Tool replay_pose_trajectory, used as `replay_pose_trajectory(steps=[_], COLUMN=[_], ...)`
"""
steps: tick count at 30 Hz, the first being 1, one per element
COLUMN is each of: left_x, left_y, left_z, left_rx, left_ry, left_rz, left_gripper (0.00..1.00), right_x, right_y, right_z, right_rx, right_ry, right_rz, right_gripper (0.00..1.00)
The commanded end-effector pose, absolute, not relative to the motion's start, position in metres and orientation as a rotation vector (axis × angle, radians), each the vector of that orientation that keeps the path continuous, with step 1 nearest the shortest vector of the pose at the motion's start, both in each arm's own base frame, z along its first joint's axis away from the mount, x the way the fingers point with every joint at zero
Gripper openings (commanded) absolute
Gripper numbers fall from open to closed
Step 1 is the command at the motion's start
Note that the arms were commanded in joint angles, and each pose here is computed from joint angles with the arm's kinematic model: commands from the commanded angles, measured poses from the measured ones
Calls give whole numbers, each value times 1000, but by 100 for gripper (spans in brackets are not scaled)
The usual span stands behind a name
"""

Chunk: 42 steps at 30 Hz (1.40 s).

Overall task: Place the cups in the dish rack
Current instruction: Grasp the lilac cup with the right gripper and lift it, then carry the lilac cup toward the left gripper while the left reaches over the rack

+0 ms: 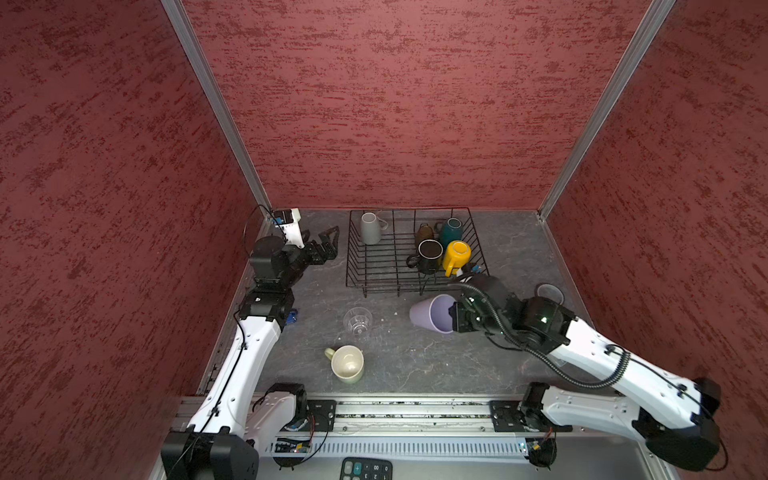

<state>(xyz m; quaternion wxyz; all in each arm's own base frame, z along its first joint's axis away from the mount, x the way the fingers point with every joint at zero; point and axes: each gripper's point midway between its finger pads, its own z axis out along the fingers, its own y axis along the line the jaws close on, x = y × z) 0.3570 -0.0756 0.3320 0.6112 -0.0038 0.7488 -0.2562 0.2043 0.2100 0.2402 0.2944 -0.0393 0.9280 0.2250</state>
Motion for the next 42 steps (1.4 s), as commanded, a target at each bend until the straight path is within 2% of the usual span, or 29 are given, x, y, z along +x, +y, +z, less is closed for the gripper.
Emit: replay_pose_trajectory(steps=[1, 5, 9, 12, 16, 21, 28, 42], left_x=[343, 318, 290, 266, 253, 257, 265, 249], left_y=[-109, -144, -176, -199, -214, -220, -234, -259], left_z=[345, 352, 349, 341, 330, 326, 322, 340], left_rx=[191, 413, 630, 805, 901, 880, 903, 1020], left_ry=[1645, 1554, 1472, 1416, 1377, 1307, 1253, 1139], left_rz=[-715, -889, -1014, -1033, -1019, -997, -1078, -1210], left_gripper=[100, 100, 100, 100, 100, 100, 100, 100], right_x=[224, 256, 294, 317, 329, 321, 285, 264], right_y=[223, 219, 211, 213, 219, 225, 236, 247], right_z=[277, 309, 316, 317, 326, 339, 350, 349], right_rx=[-129, -99, -78, -95, -175, -279, -448, -518], right_ry=[2317, 2158, 2055, 2003, 1968, 1928, 1867, 1853], right_rz=[801, 970, 1101, 1228, 1297, 1383, 1563, 1645], right_gripper=[0, 0, 0, 0, 0, 0, 0, 0])
